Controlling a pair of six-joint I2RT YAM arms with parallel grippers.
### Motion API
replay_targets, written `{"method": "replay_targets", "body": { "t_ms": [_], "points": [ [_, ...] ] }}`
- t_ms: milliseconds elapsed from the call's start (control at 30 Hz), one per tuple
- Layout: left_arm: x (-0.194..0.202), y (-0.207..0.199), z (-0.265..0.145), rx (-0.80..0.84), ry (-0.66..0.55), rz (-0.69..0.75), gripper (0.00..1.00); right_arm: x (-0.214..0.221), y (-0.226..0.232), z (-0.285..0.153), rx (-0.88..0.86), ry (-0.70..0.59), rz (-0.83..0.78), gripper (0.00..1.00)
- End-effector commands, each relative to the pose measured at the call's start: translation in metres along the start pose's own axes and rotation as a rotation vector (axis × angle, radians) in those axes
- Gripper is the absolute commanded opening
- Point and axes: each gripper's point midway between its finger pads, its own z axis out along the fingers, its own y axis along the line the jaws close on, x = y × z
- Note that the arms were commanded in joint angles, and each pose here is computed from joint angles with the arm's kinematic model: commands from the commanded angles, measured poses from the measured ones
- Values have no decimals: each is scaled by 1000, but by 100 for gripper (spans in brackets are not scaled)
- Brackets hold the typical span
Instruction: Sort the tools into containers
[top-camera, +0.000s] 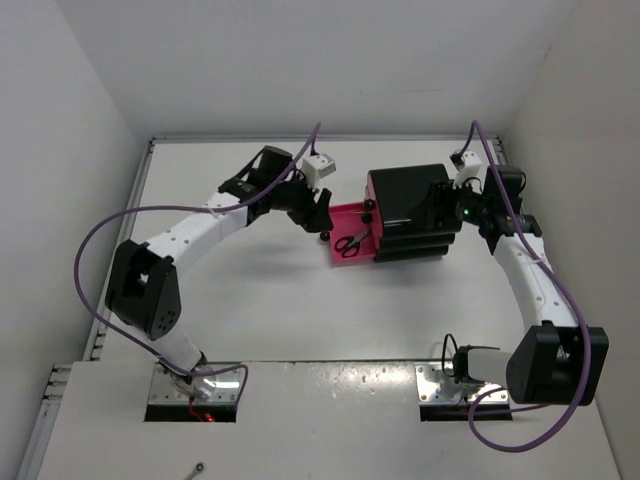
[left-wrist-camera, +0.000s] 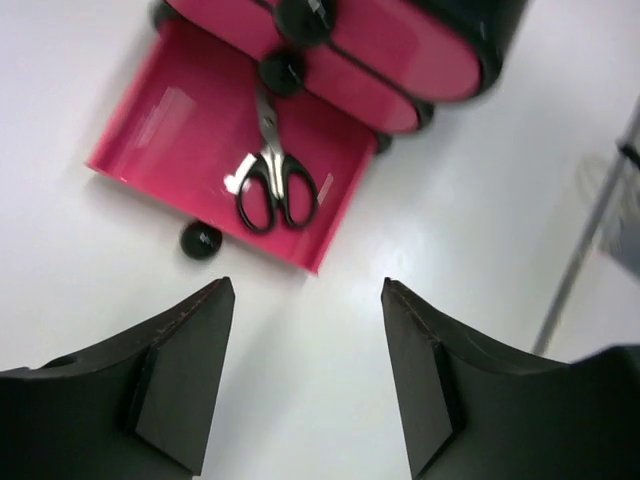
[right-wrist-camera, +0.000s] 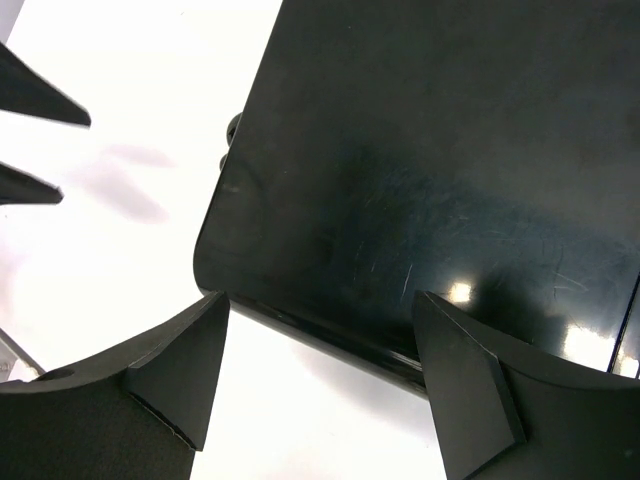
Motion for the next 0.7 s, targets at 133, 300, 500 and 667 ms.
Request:
{"method": "replay_targets", "body": {
  "t_ms": [133, 300, 500, 667],
  "points": [
    [82, 15, -27, 185, 161, 124, 65, 30, -4, 4, 5, 103, 95, 75],
    [125, 38, -24, 134, 235, 330, 65, 28, -5, 5, 5, 103, 86, 75],
    [154, 51, -3, 187, 305, 384, 61, 32, -6, 6, 5, 118, 97, 75],
    [144, 65, 22, 171, 273, 391, 60, 32, -7, 7, 4, 125, 93, 75]
  ]
}}
